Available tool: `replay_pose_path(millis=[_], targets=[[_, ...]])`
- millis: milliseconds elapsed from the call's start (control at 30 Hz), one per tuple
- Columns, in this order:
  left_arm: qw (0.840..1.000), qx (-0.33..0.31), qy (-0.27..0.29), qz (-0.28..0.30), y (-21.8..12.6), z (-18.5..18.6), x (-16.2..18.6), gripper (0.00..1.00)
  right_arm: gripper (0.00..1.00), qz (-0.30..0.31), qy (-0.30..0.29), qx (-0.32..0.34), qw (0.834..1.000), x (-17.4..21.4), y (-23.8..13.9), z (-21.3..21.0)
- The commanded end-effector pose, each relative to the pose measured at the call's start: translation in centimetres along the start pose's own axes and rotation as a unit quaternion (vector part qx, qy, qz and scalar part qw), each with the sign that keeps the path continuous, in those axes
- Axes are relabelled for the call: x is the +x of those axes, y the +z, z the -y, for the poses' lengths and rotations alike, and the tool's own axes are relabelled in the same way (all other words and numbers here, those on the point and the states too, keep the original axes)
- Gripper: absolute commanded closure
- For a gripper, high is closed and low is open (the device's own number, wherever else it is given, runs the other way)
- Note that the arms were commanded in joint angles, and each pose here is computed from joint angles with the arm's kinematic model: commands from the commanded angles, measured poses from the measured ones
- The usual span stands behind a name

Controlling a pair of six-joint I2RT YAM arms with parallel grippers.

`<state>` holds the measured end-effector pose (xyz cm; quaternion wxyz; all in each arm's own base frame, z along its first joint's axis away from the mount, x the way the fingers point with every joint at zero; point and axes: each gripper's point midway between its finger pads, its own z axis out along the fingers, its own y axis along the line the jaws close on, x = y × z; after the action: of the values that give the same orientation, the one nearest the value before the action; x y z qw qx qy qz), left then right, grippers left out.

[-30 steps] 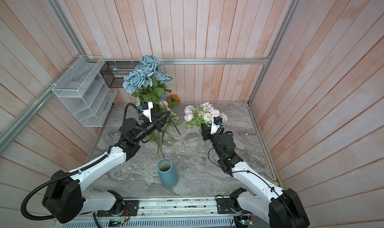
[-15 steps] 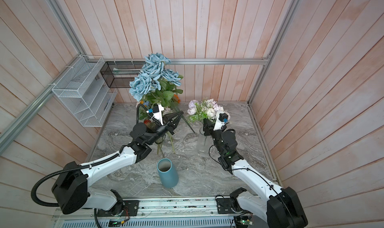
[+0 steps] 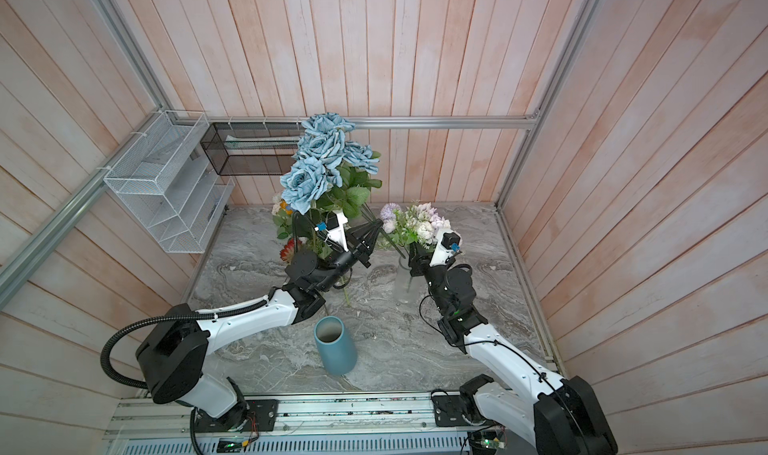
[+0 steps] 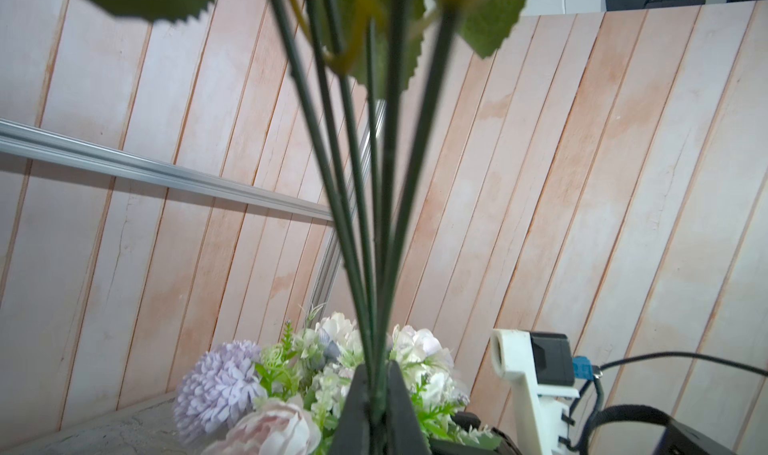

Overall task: Arrange the flowers into the vase
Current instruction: 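Carry the blue-green flowers with left gripper and lower stems into the glass vase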

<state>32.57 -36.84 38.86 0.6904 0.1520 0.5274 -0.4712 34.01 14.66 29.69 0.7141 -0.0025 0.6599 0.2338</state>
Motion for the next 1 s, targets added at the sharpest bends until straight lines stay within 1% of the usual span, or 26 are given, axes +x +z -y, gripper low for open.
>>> replay_pose_path(millis=[0, 67, 133, 200, 267, 367, 600, 633, 767, 967], targets=[[0.999, 0.014, 0.022, 0.032, 0.7, 0.7, -0.5, 1.0, 0.49, 0.03, 0.011, -0.001, 0.999, -1.6, -0.4, 0.0], [0.999, 0.024, 0.03, 0.028, 0.6, 1.1, 0.7, 1.0, 0.49, 0.03, 0.011, -0.001, 0.999, -1.6, -0.4, 0.1], [0.998, 0.03, 0.051, 0.023, 0.6, 1.7, 1.9, 1.0, 0.49, 0.03, 0.011, -0.001, 0.999, -1.6, -0.4, 0.2], [0.997, 0.033, 0.066, 0.007, 0.7, 2.0, 3.3, 1.0, 0.49, 0.031, 0.012, -0.003, 0.999, -1.6, -0.4, 0.2], [0.997, 0.033, 0.07, -0.007, 0.7, 1.9, 4.3, 1.0, 0.49, 0.031, 0.012, -0.003, 0.999, -1.6, -0.4, 0.2], [0.996, 0.032, 0.074, -0.024, 0.6, 1.8, 5.5, 1.0, 0.49, 0.031, 0.013, -0.003, 0.999, -1.6, -0.4, 0.2], [0.993, 0.025, 0.108, -0.051, 0.8, 1.9, 8.5, 1.0, 0.5, 0.031, 0.016, -0.007, 0.999, -1.6, -0.4, 0.1], [0.991, 0.024, 0.121, -0.056, 0.8, 1.8, 8.9, 1.0, 0.5, 0.031, 0.016, -0.007, 0.999, -1.6, -0.4, 0.1], [0.988, 0.018, 0.13, -0.08, 0.9, 1.2, 10.9, 1.0, 0.5, 0.033, 0.017, -0.008, 0.999, -1.8, -0.4, 0.0], [0.984, 0.015, 0.148, -0.1, 0.6, 1.3, 12.7, 1.0, 0.5, 0.034, 0.017, -0.012, 0.999, -1.9, -0.4, -0.1]])
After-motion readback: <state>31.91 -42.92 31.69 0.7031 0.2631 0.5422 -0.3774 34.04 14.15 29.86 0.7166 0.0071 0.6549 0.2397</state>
